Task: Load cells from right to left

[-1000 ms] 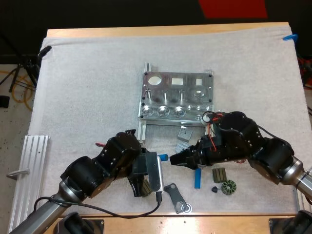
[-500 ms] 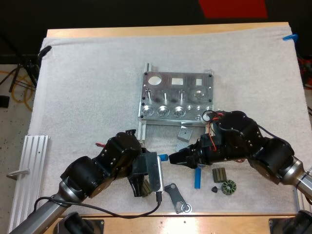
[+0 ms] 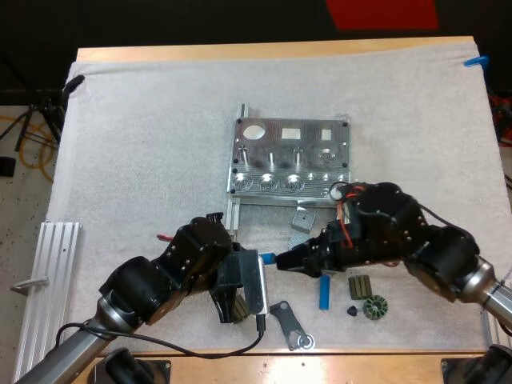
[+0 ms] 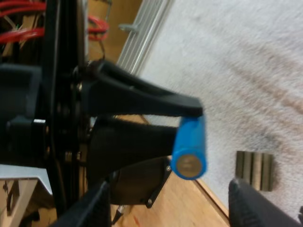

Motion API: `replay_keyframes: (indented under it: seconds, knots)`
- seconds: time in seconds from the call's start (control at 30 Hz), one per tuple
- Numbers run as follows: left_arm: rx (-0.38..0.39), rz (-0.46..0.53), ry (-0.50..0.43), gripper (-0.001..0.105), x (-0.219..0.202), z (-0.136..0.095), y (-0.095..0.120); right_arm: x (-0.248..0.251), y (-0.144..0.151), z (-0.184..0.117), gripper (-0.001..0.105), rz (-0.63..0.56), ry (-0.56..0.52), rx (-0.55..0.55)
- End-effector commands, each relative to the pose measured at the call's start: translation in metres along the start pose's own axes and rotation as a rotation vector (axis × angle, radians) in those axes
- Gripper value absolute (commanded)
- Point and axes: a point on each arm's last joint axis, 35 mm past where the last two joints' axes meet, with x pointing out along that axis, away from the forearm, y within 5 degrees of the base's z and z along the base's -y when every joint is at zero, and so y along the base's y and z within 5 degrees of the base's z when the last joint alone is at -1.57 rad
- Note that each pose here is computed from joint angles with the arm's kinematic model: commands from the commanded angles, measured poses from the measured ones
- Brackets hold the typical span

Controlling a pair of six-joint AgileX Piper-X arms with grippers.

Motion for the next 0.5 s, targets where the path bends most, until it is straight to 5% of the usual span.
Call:
replay_keyframes:
  seconds: [0.0, 0.47]
  knots:
    - [0.004, 0.009, -0.016, 0.014, -0.0016, 0.0016, 0.0001, 0.0042, 0.0033, 0.0027, 0.054, 0.011, -0.001, -0.02]
    - [0.003, -0.011, -0.027, 0.014, -0.0017, 0.0019, -0.0006, 0.0136, -0.0001, 0.0049, 0.054, 0.003, -0.011, -0.032]
